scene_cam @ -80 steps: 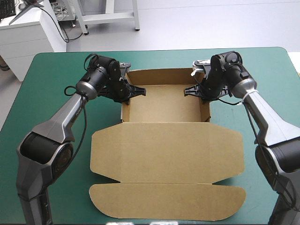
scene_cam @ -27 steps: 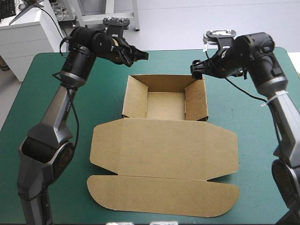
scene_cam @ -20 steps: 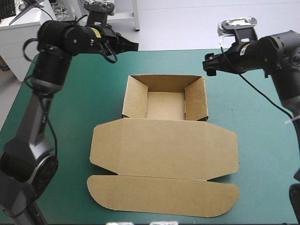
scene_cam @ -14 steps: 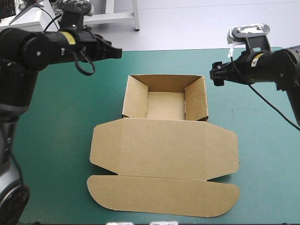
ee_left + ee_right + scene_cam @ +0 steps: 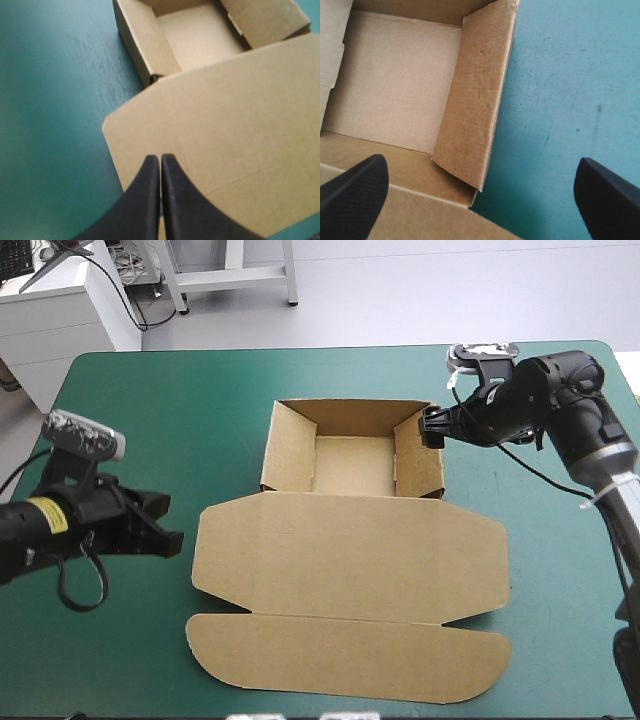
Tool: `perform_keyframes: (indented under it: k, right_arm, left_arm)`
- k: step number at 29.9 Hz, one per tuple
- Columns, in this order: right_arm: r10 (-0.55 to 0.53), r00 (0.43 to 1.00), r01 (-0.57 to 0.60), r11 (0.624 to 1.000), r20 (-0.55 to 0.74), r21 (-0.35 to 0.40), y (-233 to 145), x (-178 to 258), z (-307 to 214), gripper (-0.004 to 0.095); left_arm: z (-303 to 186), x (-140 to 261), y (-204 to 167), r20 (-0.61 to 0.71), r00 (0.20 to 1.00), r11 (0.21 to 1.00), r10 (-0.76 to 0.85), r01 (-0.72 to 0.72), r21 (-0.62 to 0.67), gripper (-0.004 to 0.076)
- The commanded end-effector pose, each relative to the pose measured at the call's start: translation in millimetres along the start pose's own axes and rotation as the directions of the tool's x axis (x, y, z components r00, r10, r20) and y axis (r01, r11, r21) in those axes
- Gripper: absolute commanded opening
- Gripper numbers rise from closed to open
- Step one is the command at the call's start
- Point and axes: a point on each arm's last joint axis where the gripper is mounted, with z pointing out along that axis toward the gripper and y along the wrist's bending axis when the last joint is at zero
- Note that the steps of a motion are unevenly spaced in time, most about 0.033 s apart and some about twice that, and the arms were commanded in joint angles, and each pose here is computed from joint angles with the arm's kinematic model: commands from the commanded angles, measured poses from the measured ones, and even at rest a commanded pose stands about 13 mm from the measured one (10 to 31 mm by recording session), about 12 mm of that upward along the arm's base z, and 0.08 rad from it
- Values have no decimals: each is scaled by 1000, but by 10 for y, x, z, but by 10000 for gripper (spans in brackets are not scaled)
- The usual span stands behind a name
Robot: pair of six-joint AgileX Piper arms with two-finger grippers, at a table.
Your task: Fold the box
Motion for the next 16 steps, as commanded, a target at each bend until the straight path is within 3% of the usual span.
perform_keyframes:
  k: [1,16]
  right_arm:
    - [16,999,-15,1000,52,-25,20,-110,77,928]
    - [38,994,-38,999,-105,6,-55,-172,1182,928]
  left_arm:
    - [-14,264,-1,0,1000,1000,-3,3,7,-8]
    - [130,1125,34,41,999,1000,-16,15,13,-8]
